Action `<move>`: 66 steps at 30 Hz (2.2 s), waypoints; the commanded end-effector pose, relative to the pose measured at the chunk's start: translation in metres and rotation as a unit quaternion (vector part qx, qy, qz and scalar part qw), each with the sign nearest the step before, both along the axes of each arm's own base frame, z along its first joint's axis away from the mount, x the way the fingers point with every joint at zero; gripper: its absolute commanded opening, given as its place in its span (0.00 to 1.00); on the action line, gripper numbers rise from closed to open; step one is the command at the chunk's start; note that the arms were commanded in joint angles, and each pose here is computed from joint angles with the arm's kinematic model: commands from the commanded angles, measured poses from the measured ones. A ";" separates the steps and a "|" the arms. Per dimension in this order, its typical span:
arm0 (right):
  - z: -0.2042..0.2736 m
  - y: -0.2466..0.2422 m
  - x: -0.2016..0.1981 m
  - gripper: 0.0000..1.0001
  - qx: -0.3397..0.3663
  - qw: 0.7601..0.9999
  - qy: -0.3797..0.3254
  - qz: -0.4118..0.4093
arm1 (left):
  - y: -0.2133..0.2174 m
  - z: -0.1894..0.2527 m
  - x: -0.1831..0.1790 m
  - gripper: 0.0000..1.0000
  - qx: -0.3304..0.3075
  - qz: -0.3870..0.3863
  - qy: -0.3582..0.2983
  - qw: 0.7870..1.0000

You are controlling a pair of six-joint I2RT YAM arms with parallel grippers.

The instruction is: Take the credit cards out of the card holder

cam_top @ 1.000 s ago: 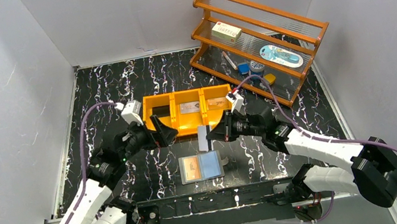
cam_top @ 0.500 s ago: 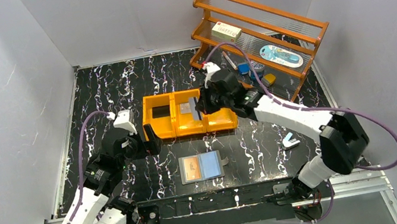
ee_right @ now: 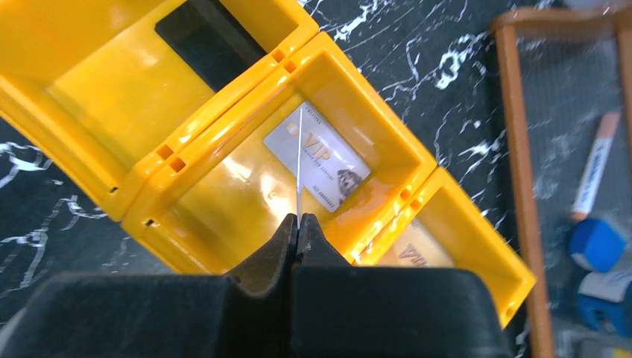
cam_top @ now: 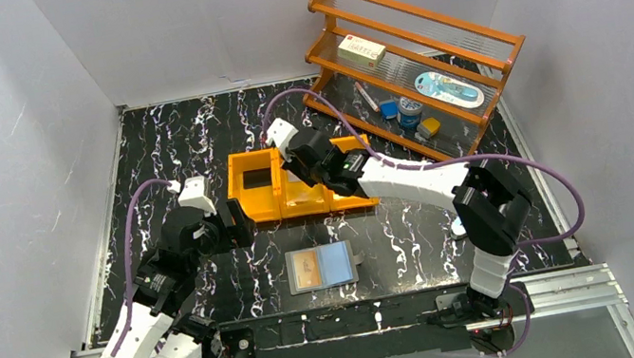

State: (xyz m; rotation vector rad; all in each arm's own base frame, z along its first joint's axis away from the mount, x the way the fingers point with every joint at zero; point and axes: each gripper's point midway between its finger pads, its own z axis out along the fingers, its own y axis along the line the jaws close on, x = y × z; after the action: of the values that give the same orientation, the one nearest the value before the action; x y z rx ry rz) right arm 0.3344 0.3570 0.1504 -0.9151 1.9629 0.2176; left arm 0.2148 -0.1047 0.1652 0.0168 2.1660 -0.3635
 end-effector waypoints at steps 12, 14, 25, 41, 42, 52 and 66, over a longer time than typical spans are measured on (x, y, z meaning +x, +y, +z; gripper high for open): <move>-0.036 0.003 0.043 0.00 -0.229 0.954 -0.146 0.127 | 0.003 0.006 0.004 0.98 0.011 -0.003 -0.016 1.000; -0.040 0.004 0.048 0.00 -0.244 0.949 -0.151 0.131 | 0.003 0.006 0.004 0.98 0.012 -0.003 -0.016 1.000; -0.049 0.017 0.063 0.00 -0.255 0.938 -0.178 0.151 | 0.003 0.006 0.004 0.98 0.013 -0.003 -0.017 1.000; -0.076 0.012 0.054 0.24 -0.233 0.946 -0.136 0.181 | 0.007 0.006 0.004 0.99 0.019 0.003 -0.019 1.000; -0.077 0.011 0.053 0.26 -0.234 0.946 -0.134 0.182 | 0.007 0.006 0.005 0.98 0.021 0.003 -0.018 1.000; -0.079 -0.002 0.062 0.40 -0.221 0.958 -0.122 0.137 | 0.007 0.003 0.005 0.98 0.024 0.002 -0.013 1.000; -0.023 0.015 0.045 0.52 -0.080 0.986 -0.100 0.111 | 0.005 -0.002 0.005 0.98 0.028 -0.002 -0.001 1.000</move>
State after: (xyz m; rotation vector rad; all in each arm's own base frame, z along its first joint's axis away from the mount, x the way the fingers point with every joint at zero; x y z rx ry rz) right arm 0.3820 0.3551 0.0595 -1.3978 1.7776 -0.0724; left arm 0.2168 -0.1019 0.1585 0.0557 2.1880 -0.3175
